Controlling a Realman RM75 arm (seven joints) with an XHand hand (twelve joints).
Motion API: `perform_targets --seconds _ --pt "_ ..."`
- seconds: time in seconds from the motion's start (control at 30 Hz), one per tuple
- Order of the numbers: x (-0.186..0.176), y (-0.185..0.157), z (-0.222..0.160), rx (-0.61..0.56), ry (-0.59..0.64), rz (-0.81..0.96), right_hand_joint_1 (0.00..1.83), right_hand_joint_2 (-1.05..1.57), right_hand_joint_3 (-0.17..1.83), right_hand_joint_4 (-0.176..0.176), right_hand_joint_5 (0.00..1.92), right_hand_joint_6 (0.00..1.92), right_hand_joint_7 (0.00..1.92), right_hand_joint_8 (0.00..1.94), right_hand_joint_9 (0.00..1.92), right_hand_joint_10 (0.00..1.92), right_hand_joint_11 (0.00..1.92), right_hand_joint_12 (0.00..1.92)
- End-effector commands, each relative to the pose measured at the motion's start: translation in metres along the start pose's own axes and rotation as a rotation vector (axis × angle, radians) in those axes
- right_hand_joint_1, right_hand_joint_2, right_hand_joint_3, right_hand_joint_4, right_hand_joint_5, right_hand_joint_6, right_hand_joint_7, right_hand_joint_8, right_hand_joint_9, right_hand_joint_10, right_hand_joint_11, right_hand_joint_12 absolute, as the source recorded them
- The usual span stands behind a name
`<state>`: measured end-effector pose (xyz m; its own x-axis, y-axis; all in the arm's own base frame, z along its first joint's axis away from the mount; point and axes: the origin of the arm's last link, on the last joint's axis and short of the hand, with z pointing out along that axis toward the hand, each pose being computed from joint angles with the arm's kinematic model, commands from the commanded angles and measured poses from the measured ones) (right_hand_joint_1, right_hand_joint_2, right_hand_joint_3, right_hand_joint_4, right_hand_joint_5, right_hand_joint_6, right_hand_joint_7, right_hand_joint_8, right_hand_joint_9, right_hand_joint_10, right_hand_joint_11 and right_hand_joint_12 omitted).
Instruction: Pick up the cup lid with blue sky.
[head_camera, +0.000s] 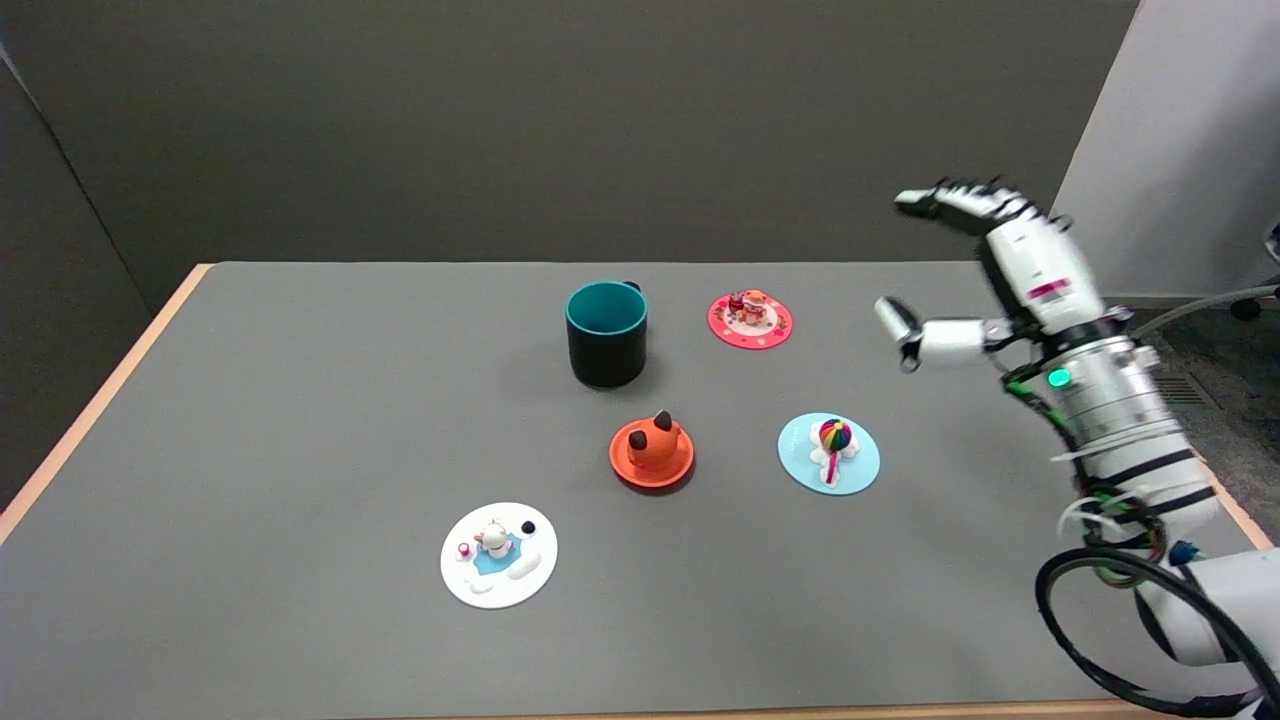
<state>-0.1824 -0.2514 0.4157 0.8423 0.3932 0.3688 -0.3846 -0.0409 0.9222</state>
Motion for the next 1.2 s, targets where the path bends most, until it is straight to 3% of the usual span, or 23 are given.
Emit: perform_targets --seconds 0.03,0.33,0.57,0.73,0.83,1.07,1.2 --pt "-0.086 0.002 -0.030 -0.132 -0.368 -0.005 0.88 0.40 0.98 -0.089 0.49 0.18 0.54 0.18 0.45 0.18 0.24 0.55" --pt "-0.103 0.015 -0.066 -0.269 -0.483 -0.018 0.88 0.39 0.96 -0.103 0.49 0.18 0.52 0.18 0.44 0.18 0.23 0.57" --pt "-0.096 0.009 -0.076 -0.320 -0.454 0.004 0.92 0.40 0.95 -0.120 0.50 0.19 0.53 0.18 0.44 0.18 0.22 0.61" --pt "-0.090 0.000 -0.074 -0.307 -0.448 -0.017 0.95 0.50 0.86 -0.140 0.62 0.21 0.54 0.19 0.45 0.18 0.23 0.59" --pt "-0.083 -0.003 -0.066 -0.278 -0.419 -0.040 0.98 0.53 0.82 -0.123 0.65 0.32 0.51 0.20 0.45 0.17 0.23 0.58" --pt "-0.074 -0.018 -0.045 -0.172 -0.364 -0.079 0.95 0.68 0.64 -0.038 0.51 0.63 0.27 0.46 0.32 0.28 0.27 0.49" --pt "-0.073 -0.019 -0.041 -0.137 -0.350 -0.102 0.94 0.68 0.66 -0.029 0.44 0.69 0.24 0.49 0.31 0.27 0.26 0.49"
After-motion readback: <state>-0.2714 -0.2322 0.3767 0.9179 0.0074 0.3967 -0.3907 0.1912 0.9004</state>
